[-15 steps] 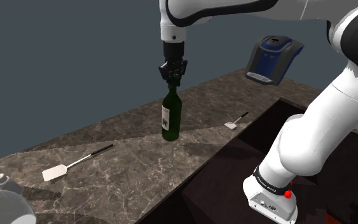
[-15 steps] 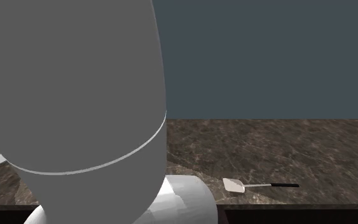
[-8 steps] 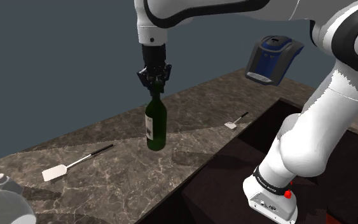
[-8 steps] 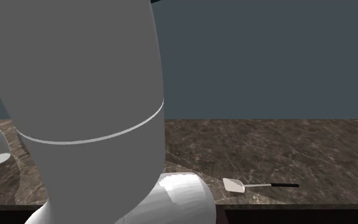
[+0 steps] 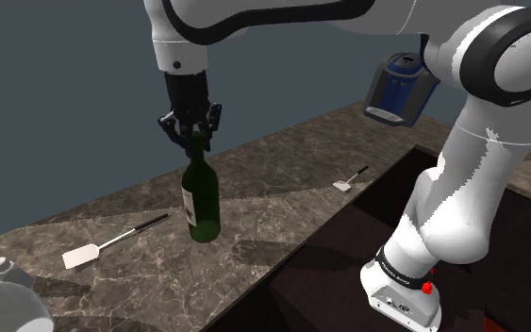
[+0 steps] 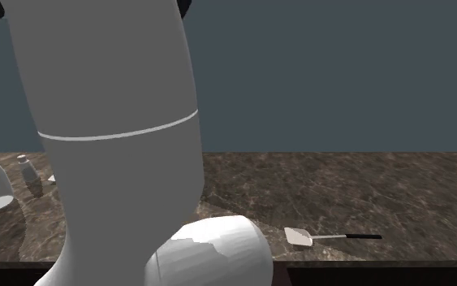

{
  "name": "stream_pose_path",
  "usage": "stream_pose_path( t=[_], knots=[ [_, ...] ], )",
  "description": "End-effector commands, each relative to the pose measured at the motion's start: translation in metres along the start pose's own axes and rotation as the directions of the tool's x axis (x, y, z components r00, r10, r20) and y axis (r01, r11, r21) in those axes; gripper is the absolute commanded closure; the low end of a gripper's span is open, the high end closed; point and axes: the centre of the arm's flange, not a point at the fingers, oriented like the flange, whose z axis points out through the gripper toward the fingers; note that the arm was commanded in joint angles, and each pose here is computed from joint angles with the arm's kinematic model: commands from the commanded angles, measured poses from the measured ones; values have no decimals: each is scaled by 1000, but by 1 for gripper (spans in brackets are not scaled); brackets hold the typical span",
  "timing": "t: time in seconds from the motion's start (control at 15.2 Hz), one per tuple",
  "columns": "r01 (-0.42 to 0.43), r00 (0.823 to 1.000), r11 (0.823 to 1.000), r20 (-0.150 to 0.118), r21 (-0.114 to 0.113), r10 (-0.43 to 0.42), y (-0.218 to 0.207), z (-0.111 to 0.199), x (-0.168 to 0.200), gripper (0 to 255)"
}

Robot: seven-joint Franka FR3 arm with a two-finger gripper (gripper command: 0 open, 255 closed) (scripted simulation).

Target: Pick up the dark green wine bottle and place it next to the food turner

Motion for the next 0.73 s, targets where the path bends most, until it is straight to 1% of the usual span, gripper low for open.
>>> stream_pose_path(
  t=[0.0,0.66],
  knots=[
    [-1,1000,1000,0,1,1,-31,-1,2,255],
    [-2,1000,1000,0,1,2,-163,-3,5,255]
  ],
)
